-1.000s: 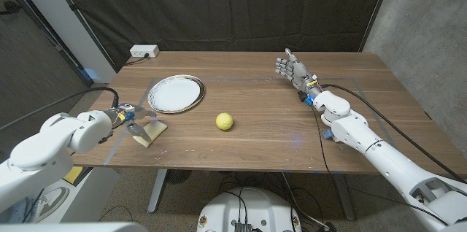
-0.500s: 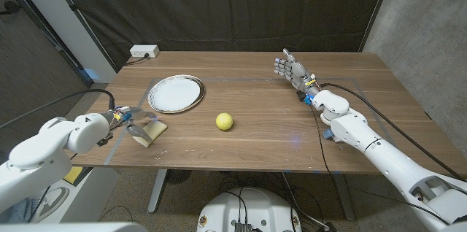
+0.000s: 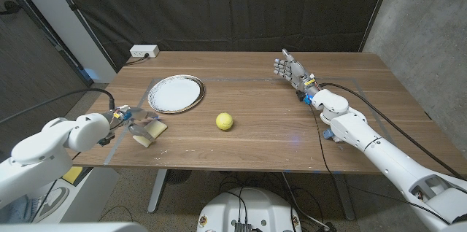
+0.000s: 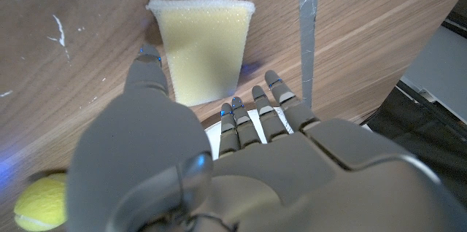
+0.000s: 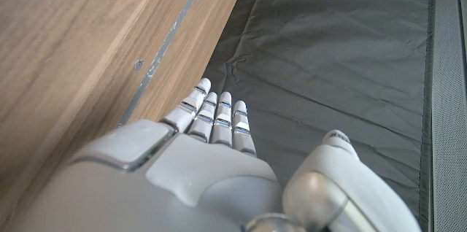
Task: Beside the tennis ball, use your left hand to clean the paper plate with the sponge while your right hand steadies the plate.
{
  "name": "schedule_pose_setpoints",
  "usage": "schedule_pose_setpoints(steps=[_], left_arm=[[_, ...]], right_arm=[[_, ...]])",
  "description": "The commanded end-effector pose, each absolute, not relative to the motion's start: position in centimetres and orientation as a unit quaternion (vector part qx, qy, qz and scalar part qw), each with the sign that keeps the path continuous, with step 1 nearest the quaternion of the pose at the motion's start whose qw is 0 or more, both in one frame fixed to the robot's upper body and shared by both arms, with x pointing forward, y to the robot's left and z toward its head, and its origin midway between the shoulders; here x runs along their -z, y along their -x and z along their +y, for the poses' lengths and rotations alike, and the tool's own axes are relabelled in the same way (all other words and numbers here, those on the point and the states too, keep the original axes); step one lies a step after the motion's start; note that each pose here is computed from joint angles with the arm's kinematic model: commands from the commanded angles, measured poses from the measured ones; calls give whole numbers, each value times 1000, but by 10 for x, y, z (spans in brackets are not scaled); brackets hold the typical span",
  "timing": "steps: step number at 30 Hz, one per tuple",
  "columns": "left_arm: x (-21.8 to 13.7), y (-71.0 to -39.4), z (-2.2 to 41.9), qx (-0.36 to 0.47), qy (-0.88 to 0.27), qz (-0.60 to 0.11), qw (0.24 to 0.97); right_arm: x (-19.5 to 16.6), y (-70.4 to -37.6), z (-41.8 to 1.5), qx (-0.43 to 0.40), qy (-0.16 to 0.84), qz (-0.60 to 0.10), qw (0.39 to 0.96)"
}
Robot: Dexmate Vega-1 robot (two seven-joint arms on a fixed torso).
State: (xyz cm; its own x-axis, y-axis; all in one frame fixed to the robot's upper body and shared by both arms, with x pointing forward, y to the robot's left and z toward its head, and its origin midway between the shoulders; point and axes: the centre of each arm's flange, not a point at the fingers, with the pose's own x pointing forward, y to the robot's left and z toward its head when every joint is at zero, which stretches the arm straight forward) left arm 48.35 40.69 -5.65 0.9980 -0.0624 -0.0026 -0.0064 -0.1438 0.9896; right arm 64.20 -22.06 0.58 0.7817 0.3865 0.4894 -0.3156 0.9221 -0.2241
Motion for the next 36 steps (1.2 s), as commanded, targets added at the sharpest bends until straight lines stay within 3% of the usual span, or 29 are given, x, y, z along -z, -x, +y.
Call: schedule_pose_setpoints(steps=[1,36], left_arm=[[66,-487,403,30,-749,-25,661],[73,-494,384,-6,-719,-52,693]], right_arm=[[-6,-644,-220,-192,64,-272,941],[-2,-654,-226,-202,54,-266,941]])
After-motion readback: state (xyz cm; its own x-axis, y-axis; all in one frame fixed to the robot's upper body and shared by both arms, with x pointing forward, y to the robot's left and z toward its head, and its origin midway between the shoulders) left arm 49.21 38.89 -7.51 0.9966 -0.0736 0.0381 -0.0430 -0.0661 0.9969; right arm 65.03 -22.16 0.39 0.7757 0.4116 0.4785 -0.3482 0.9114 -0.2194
